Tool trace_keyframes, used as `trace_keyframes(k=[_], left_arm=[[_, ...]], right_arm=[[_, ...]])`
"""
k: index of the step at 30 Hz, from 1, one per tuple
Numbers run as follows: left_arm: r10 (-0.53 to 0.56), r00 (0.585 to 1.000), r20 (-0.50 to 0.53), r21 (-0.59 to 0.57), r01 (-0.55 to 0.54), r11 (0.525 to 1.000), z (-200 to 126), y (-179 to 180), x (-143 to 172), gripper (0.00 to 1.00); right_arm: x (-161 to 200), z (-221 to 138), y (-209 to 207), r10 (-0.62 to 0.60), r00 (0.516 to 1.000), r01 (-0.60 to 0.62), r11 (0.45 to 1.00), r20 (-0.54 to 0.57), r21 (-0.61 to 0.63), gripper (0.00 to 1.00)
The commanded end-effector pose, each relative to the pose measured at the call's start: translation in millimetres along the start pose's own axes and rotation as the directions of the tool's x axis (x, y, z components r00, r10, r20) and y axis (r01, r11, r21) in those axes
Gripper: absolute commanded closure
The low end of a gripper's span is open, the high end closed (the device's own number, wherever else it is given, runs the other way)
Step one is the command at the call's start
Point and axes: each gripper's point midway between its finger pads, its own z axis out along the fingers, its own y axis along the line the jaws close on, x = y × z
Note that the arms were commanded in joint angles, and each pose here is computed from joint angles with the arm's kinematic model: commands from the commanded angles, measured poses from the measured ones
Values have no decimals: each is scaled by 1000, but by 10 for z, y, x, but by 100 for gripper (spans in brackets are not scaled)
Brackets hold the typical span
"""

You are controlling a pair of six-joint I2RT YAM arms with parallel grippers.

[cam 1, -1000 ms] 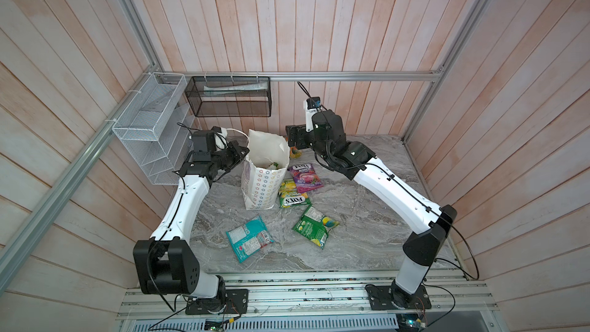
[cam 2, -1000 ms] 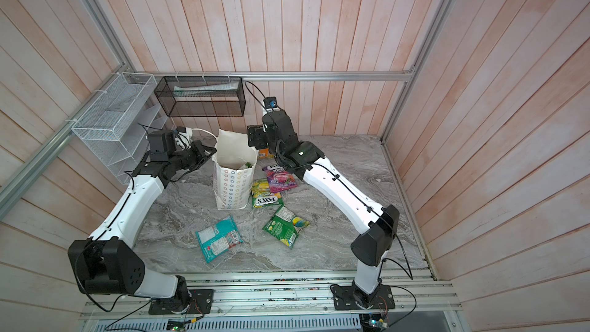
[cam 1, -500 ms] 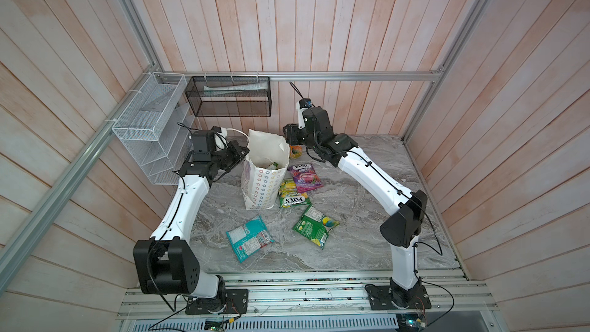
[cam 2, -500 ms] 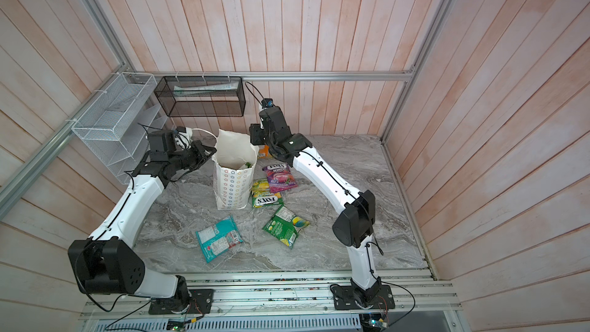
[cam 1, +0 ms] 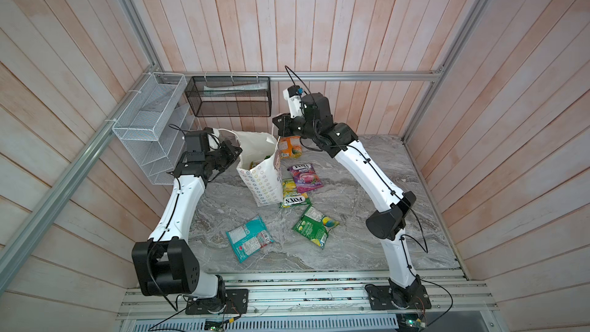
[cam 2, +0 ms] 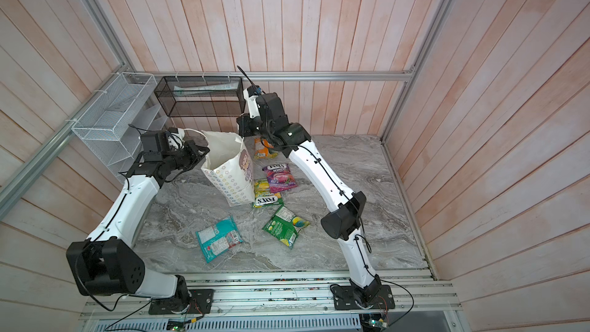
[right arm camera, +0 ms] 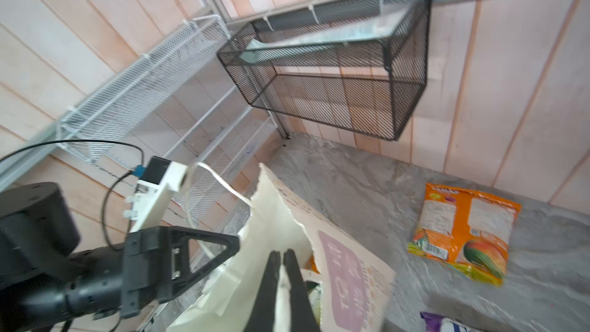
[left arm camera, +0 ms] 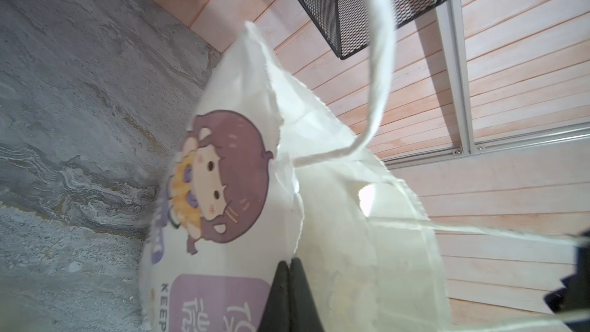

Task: Place the snacks into the paper bag
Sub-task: Pick up the paper bag from the middle-left of the table, then place the paper bag at the center of the table.

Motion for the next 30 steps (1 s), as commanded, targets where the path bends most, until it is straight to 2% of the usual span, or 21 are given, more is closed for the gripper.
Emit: trace_keyframes(k=[1, 4, 6, 9, 17, 21, 24, 30], left_arm=[[36, 997, 75, 70, -42, 997, -266, -370, -198, 100], [83, 987, 139, 111, -98, 989, -444, -721, -287, 100], [153, 975, 161, 118, -173, 978, -455, -1036, -225, 100], [244, 965, 100, 177, -259, 950, -245, -1502, 70, 100], [348, 937, 20, 275, -339, 900, 257, -2349, 614, 100], [350, 936, -32, 293, -325, 899, 639, -2529, 887, 100], [334, 940, -63, 286, -304, 909, 936, -2536, 1048, 100], [324, 939, -116, 301, -278, 912, 1345, -2616, 1451, 100]], right_arm=[[-580, -471, 313, -52, 986, 61, 997, 157, -55, 100], [-683, -702, 145, -35, 985, 41, 999, 167, -33, 100], [-705, -864, -22, -22, 986, 24, 1000, 165, -12, 100], [-745, -1127, -303, 3, 983, -9, 999, 186, 33, 100], [-808, -1933, -808, 34, 958, -70, 991, 284, 115, 100], [-686, -2216, -1084, 64, 951, -114, 982, 301, 151, 100], [-553, -2388, -1364, 84, 947, -151, 969, 310, 197, 100], [-160, -2626, -1996, 161, 936, -253, 926, 314, 279, 100]])
